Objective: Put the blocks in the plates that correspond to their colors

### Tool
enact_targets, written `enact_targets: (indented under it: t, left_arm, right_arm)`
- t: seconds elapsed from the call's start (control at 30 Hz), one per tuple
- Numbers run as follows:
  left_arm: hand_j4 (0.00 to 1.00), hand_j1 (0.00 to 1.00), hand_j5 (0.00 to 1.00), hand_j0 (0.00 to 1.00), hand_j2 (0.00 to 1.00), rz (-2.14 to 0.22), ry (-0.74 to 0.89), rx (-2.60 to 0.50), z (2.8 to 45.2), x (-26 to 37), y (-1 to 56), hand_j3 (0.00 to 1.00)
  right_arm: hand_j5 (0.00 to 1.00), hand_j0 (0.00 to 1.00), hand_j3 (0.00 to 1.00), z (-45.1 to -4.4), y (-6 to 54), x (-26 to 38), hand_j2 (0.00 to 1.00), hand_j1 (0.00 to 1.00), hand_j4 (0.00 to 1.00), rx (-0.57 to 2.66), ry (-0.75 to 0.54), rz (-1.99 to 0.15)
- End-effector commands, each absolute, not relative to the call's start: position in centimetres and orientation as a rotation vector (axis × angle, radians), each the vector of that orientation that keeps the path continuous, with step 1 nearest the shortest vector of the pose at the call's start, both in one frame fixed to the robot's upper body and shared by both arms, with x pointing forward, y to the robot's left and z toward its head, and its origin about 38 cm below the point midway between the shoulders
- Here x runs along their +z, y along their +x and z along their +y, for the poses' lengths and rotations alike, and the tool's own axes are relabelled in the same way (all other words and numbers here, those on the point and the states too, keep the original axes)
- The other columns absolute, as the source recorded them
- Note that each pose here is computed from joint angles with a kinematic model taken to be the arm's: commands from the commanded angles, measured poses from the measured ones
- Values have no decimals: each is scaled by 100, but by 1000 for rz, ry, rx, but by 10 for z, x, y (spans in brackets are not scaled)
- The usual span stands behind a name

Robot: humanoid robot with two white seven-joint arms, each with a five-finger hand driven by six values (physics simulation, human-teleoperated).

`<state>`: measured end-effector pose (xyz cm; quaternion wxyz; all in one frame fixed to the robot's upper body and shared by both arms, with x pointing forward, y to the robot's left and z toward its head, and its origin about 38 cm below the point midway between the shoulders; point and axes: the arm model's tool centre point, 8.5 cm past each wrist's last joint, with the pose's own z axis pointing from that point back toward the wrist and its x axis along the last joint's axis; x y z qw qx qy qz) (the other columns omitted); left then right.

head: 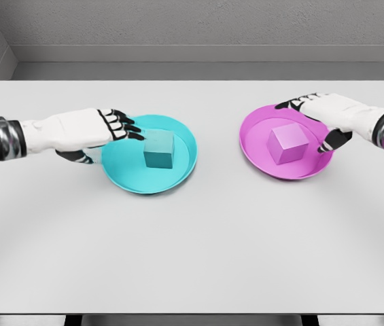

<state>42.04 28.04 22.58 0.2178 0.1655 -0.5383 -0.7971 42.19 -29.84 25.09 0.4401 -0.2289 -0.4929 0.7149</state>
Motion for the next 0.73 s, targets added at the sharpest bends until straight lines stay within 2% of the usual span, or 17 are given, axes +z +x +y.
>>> enact_targets:
  t: [0.0, 0.13, 0.33, 0.7]
  left_arm:
    - [100, 100, 100, 100, 100, -1455, 460, -2156, 316, 243, 413, 100]
    - [100, 100, 100, 100, 100, -1374, 499, -2129, 355, 257, 404, 100]
    - [100, 100, 100, 100, 100, -1277, 484, -2056, 398, 254, 392, 100]
    - [100, 100, 100, 100, 100, -1264, 484, -2059, 400, 252, 391, 100]
  right_arm:
    - [100, 100, 100, -311, 411, 277, 100, 100, 100, 1908, -579, -1319]
    - [100, 100, 100, -330, 381, 276, 100, 100, 100, 2080, -481, -1405]
    - [100, 100, 100, -338, 368, 266, 100, 100, 100, 2118, -430, -1403]
    - [100, 100, 100, -338, 368, 266, 100, 100, 100, 2117, -429, -1403]
